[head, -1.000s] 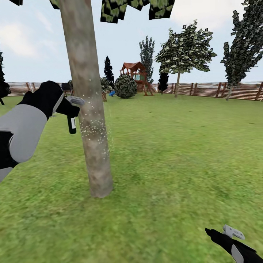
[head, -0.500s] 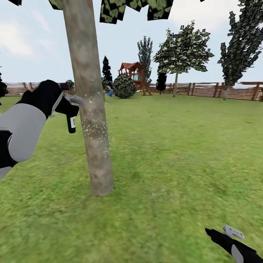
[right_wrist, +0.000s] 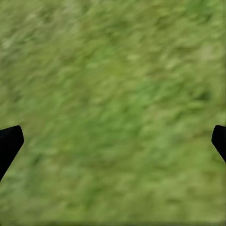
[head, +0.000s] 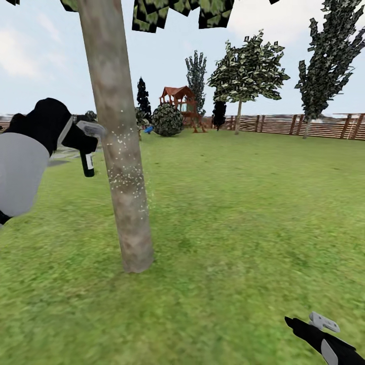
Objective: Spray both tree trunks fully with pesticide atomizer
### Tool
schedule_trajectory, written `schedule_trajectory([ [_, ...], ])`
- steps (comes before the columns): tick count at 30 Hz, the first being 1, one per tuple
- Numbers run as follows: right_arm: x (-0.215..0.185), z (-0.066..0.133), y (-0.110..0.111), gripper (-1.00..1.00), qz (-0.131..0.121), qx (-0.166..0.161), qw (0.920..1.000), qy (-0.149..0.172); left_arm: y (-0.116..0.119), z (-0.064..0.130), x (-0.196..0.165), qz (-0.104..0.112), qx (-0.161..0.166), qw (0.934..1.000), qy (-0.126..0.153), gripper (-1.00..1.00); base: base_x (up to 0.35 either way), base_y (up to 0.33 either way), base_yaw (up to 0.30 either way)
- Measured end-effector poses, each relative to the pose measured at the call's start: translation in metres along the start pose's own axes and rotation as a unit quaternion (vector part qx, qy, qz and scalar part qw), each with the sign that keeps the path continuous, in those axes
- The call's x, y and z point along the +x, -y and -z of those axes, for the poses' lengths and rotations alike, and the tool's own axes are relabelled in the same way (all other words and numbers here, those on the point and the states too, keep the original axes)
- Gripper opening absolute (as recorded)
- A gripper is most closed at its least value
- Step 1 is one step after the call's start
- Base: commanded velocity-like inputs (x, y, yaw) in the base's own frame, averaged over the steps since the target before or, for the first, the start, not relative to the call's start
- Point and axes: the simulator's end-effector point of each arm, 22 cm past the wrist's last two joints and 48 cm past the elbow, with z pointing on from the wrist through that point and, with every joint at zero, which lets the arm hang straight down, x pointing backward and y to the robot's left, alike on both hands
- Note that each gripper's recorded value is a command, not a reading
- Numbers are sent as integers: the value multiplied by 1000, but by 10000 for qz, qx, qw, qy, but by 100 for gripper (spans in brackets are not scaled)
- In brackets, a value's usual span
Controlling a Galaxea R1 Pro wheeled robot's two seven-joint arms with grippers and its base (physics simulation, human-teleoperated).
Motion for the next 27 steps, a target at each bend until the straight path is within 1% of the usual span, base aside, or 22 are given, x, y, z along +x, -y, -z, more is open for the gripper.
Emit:
schedule_trajectory([
  [2, 0, 0, 0, 100, 0, -1, 10000, -2, -12, -2, 7, 50, -64, 9999, -68, -100, 0, 0, 0],
  [3, 0, 0, 0, 100, 0, -1, 10000, -2, -15, -8, 17, 63, -68, 9998, -198, -100, 0, 0, 0],
  [4, 0, 0, 0, 100, 0, 2, 10000, -5, -14, -16, 32, 63, -41, 9991, -408, -100, 0, 0, 0],
  [5, 0, 0, 0, 100, 0, 0, 10000, -5, -11, -29, 57, 30, -17, 9973, -737, -100, 0, 0, 0],
  [6, 0, 0, 0, 100, 0, 0, 10000, -4, -10, -35, 69, 20, 4, 9960, -888, -100, 0, 0, 0],
  [9, 0, 0, 0, 100, -1, -1, 10000, -4, -6, -43, 86, 1, 40, 9941, -1087, -100, 0, 0, 0],
  [10, 0, 0, 0, 100, 0, 1, 10000, -4, -1, -50, 101, -18, 89, 9922, -1243, -100, 0, 0, 0],
  [11, 0, 0, 0, 100, 0, 0, 10000, -4, 2, -56, 113, -33, 133, 9910, -1332, -100, 0, 0, 0],
  [12, 0, 0, 0, 100, 0, 0, 10000, -3, 5, -62, 121, -64, 149, 9902, -1385, -100, 0, 0, 0],
  [13, 0, 0, 0, 100, 0, 0, 10000, -4, 9, -71, 135, -126, 181, 9893, -1441, -100, 0, 0, 0],
  [16, 0, 0, 0, 100, -2, 2, 10000, -6, 29, -107, 179, -401, 355, 9886, -1406, -100, 0, 0, 0],
  [20, 0, 0, 0, 100, -5, 0, 10000, -4, 49, -138, 220, -722, 550, 9882, -1234, -100, 0, 0, 0],
  [21, 0, 0, 0, 100, -4, 2, 10000, -5, 54, -145, 232, -793, 589, 9876, -1223, -100, 0, 0, 0],
  [23, 0, 0, 0, 100, -5, 5, 10000, -4, 58, -150, 242, -849, 626, 9871, -1206, -100, 0, 0, 0],
  [26, 0, 0, 0, 100, -2, 2, 10000, -1, 65, -158, 268, -904, 695, 9847, -1315, -100, 0, 0, 0],
  [27, 0, 0, 0, 100, -5, 4, 10000, 1, 68, -161, 272, -942, 727, 9850, -1253, -100, 0, 0, 0],
])
